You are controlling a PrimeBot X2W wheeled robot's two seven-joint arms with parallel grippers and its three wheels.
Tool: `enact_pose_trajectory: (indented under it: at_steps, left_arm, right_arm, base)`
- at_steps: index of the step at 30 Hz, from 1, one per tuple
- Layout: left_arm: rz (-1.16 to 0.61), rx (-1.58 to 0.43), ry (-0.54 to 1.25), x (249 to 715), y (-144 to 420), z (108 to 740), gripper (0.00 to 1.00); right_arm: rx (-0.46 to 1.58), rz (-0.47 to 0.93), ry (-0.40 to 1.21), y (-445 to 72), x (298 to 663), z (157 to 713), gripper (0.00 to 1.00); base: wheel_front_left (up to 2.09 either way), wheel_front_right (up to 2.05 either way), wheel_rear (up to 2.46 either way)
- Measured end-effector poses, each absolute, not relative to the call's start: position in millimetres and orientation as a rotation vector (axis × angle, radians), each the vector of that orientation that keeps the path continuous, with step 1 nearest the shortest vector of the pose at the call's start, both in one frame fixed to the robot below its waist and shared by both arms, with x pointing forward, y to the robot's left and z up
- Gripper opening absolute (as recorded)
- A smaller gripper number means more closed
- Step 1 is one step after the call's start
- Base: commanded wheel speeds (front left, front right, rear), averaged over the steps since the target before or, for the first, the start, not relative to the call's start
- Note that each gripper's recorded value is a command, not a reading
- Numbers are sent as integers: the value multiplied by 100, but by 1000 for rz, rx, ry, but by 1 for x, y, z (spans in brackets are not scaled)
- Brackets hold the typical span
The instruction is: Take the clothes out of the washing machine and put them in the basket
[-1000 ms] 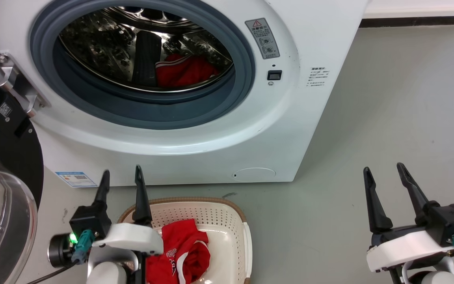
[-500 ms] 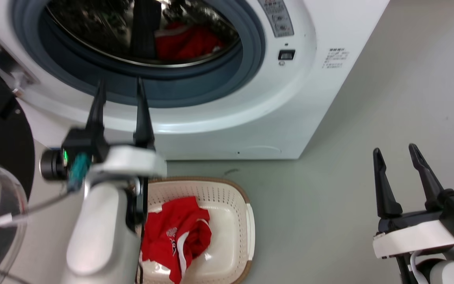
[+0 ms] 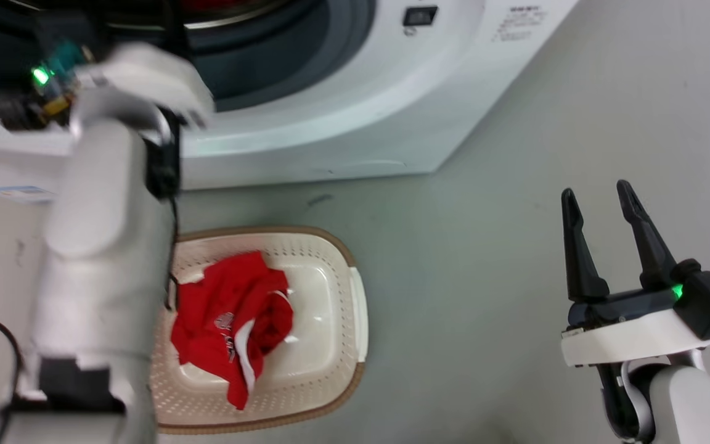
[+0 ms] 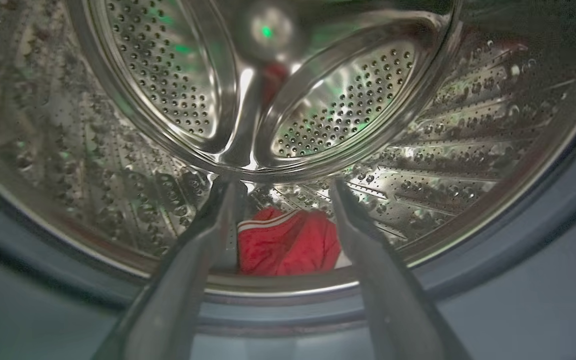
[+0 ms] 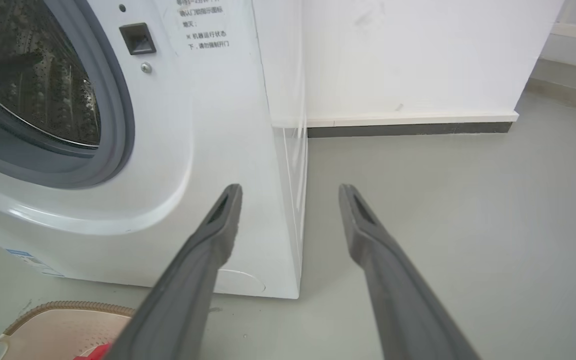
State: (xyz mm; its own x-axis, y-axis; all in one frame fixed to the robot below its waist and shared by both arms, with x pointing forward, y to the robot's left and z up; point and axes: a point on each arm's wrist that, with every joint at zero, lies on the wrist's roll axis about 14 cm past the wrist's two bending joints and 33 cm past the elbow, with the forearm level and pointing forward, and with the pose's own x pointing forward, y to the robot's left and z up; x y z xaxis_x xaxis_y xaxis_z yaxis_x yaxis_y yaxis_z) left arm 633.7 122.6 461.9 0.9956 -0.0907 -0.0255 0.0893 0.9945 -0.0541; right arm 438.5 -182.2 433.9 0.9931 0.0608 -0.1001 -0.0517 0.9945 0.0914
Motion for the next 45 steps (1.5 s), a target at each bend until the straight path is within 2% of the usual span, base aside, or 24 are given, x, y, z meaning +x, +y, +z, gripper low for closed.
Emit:
enact_pose_trajectory:
  at_steps: [10,24,35,43,44,45]
  left_arm:
    - [-110,-19,248,699,110,409,100]
    - [-127,-2,569,751,97,346,100]
    - [-144,-10,787,761,73,292,100]
    - [-96,27,888,760,84,280,100]
    - [-87,30,909,757,86,277,87]
    - [-79,27,918,756,87,275,36]
  right_arm:
    - [113,20,180,-193,437,397,100]
    - [156,-26,290,-201,420,363,100]
    - [192,-57,367,-202,405,342,100]
    - [219,-77,382,-202,398,341,100]
    - [223,-77,383,-202,398,341,100]
    - [225,-76,385,-201,397,341,100]
  base:
    - [0,0,0]
    - [0,0,0]
    - [0,0,0]
    - [0,0,0]
    - [0,0,0]
    - [0,0,0]
